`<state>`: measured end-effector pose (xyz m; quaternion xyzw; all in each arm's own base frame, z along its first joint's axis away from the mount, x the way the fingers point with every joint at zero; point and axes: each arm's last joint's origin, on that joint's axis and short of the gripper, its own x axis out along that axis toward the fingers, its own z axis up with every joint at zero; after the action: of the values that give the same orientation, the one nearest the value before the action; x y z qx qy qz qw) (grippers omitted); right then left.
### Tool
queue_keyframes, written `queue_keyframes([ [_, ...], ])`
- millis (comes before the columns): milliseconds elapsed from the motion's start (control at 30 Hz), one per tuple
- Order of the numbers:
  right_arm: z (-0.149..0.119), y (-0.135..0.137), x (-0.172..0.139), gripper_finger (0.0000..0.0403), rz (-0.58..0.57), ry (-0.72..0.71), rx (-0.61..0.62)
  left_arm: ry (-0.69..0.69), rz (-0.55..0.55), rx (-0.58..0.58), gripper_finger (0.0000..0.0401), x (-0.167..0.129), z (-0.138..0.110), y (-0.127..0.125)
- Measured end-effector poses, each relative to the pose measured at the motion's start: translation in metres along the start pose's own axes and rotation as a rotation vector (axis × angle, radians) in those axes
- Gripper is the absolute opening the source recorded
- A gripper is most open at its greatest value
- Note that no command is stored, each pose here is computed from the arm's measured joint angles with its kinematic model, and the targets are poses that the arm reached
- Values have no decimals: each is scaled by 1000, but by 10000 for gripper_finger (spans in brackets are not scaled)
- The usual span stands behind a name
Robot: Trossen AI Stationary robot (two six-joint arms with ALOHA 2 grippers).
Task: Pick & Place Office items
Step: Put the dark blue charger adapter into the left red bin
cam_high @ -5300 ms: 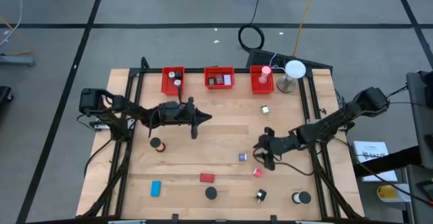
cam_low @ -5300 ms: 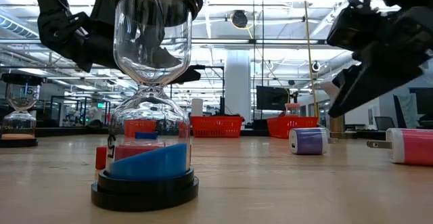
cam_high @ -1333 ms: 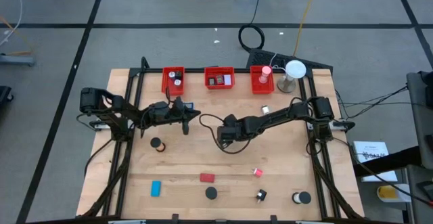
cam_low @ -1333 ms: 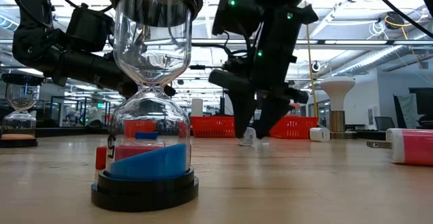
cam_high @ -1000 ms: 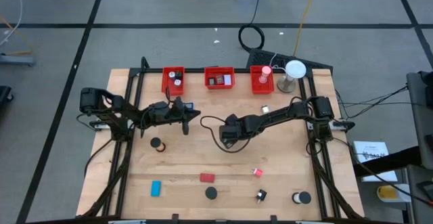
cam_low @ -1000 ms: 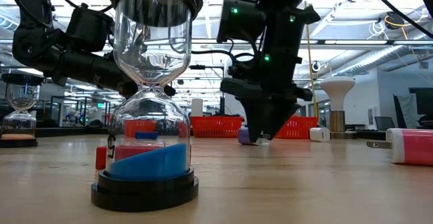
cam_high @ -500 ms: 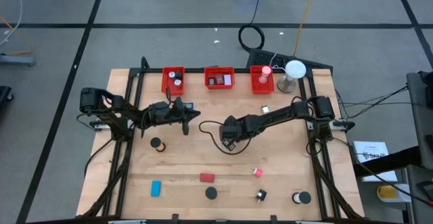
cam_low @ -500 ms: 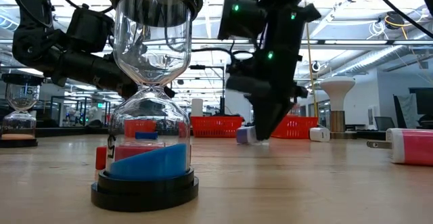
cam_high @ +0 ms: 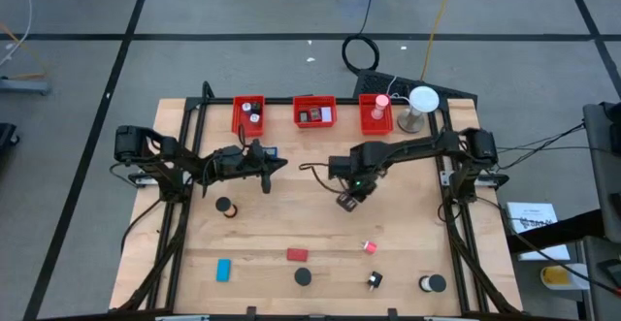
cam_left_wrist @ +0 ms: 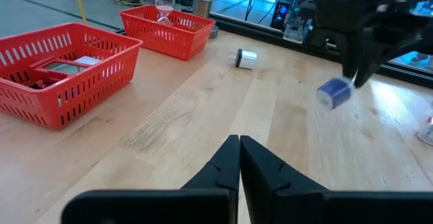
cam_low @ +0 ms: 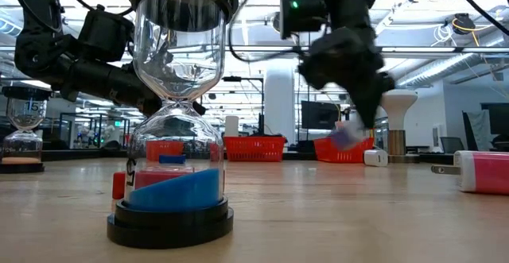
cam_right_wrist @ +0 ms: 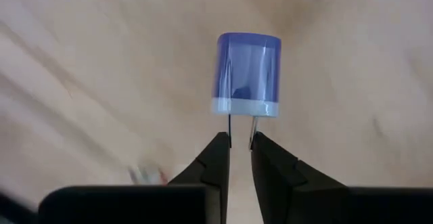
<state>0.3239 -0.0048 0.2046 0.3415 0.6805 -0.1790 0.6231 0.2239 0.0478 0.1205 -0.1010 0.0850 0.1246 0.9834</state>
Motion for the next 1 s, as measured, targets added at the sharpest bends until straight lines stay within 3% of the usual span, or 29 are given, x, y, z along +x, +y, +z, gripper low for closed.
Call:
queue_keyframes([
  [200,-7,-19,4,37,-57,271,51,0,0,0,7,0,0,0],
  [433,-3,-18,21,38,7,418,38,0,1,0,14,0,0,0],
  [1000,2,-15,34,49,86,491,42,4,1,-3,7,0,0,0],
])
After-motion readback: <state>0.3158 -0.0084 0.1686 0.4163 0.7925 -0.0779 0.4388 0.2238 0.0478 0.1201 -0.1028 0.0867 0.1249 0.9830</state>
